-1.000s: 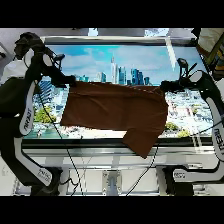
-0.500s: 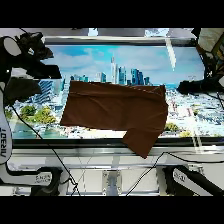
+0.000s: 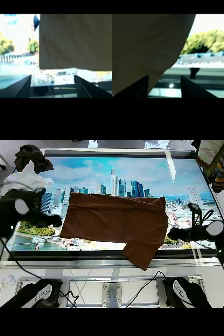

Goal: Fold the shirts.

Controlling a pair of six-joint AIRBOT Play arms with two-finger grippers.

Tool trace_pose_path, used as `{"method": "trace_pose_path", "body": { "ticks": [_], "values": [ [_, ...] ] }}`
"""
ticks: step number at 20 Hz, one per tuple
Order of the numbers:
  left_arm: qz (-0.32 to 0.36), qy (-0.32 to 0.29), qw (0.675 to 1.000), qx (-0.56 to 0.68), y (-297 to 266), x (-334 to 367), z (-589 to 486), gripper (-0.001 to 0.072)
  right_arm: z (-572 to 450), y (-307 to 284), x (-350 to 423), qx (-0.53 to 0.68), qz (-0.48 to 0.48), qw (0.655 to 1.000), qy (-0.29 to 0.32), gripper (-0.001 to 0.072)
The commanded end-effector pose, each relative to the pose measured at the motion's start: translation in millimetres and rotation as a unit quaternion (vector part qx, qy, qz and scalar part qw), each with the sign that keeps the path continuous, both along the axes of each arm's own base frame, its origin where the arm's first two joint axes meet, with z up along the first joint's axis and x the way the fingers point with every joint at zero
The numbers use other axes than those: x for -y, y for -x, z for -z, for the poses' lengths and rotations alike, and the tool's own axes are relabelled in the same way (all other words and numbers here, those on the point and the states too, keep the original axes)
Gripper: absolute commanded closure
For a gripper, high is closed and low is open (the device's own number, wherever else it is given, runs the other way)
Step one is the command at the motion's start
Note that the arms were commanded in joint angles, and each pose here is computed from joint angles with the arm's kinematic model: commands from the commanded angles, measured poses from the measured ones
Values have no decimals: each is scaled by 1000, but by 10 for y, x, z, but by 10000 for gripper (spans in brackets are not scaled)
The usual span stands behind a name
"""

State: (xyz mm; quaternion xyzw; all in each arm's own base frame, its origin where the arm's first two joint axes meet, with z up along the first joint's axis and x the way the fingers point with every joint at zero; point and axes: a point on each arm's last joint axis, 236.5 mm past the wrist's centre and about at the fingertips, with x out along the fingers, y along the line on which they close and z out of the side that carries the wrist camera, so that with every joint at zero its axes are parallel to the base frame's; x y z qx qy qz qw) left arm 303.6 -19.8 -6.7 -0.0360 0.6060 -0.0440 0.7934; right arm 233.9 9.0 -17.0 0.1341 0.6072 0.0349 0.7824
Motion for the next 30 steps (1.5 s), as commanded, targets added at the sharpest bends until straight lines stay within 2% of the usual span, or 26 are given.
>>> {"method": "trace_pose_path", "body": {
  "ticks": [1,9,15,17,19,20,21,25,28,30],
  "values": [
    [-50,8,999,-11,358,-20,423,114,382,421,-350,-55,44,995,-76,247],
    [-73,23,997,14,244,12,435,114,819,659,-769,-96,132,970,-182,247],
    [-78,42,996,11,253,90,427,114,935,630,-829,-86,171,960,-206,250],
    [-78,42,996,11,249,89,426,114,943,586,-874,-78,190,952,-224,343],
    [-78,42,996,13,242,87,424,114,944,531,-885,-69,205,948,-235,486],
    [-78,41,996,14,238,85,423,114,939,509,-881,-65,209,947,-236,566],
    [-78,40,996,15,233,79,422,114,923,485,-889,-60,209,946,-241,683],
    [-91,20,995,47,96,-42,387,114,787,386,-935,-43,189,948,-254,680],
    [-194,53,978,56,11,-203,354,127,552,235,-916,-18,165,953,-252,680],
    [-239,78,967,42,66,-355,364,140,382,119,-811,14,148,963,-226,680]
  ]
}}
